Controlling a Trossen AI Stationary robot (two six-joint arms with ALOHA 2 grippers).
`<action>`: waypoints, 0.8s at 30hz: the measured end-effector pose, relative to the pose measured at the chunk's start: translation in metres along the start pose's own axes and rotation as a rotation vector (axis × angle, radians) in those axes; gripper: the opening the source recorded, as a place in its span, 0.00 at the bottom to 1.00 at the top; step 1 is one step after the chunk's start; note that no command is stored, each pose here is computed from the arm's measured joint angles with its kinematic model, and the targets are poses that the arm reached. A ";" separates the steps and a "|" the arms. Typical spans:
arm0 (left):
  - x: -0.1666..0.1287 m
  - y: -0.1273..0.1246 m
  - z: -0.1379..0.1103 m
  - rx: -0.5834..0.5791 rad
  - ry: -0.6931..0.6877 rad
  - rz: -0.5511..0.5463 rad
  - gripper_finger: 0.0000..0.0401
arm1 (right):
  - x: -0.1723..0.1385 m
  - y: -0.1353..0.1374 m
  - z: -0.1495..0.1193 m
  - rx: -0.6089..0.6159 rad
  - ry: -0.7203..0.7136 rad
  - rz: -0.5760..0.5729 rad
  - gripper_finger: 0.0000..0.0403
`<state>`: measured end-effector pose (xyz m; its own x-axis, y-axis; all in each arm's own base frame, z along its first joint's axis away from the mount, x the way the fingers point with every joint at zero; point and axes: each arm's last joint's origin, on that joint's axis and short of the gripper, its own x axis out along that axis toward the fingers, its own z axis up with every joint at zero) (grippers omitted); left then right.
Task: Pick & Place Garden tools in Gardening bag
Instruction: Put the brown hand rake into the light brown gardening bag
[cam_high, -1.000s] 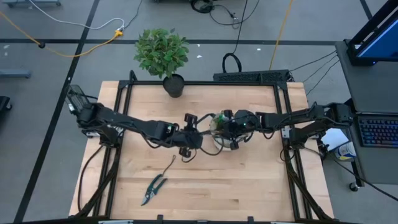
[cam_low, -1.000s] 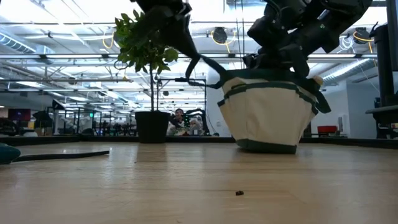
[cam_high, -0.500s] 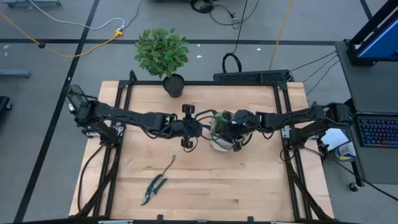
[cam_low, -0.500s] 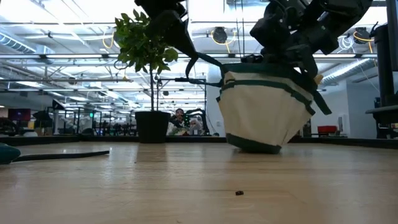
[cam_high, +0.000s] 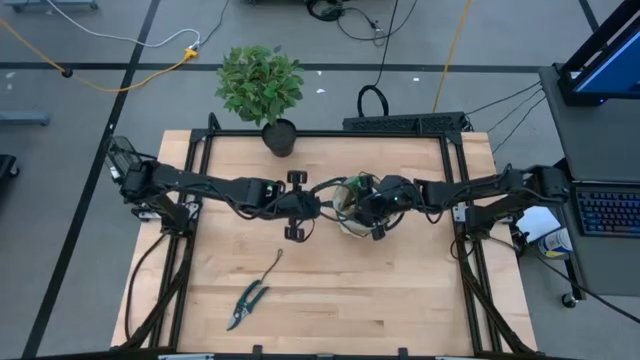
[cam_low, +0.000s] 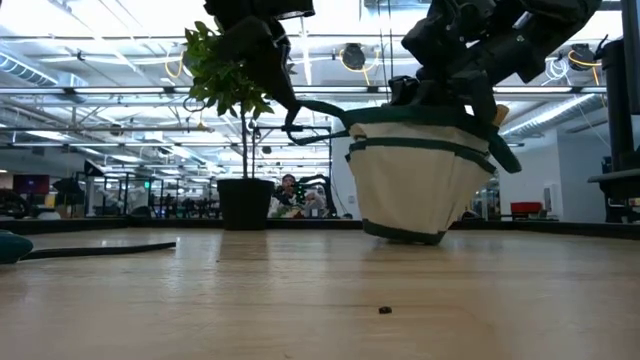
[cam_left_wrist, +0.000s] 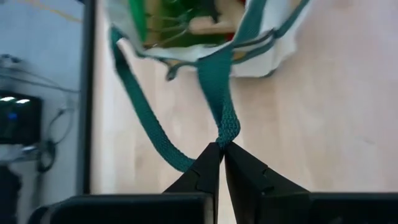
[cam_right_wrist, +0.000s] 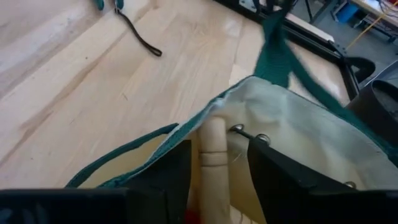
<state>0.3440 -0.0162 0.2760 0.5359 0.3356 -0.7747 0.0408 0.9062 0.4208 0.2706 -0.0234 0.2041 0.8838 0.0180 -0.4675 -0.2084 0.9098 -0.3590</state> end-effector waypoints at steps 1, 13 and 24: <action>0.000 0.000 0.001 -0.002 -0.010 -0.020 0.06 | 0.000 0.000 0.000 0.006 -0.004 0.000 0.38; 0.000 0.000 0.006 0.048 -0.063 -0.035 0.07 | -0.001 0.002 0.001 0.016 -0.046 0.092 0.38; 0.001 0.002 0.007 0.082 -0.082 -0.051 0.25 | -0.001 0.001 0.004 0.012 -0.077 0.080 0.42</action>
<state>0.3499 -0.0164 0.2794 0.5981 0.2644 -0.7565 0.1372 0.8963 0.4217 0.2716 -0.0208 0.2076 0.8943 0.1218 -0.4306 -0.2745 0.9092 -0.3130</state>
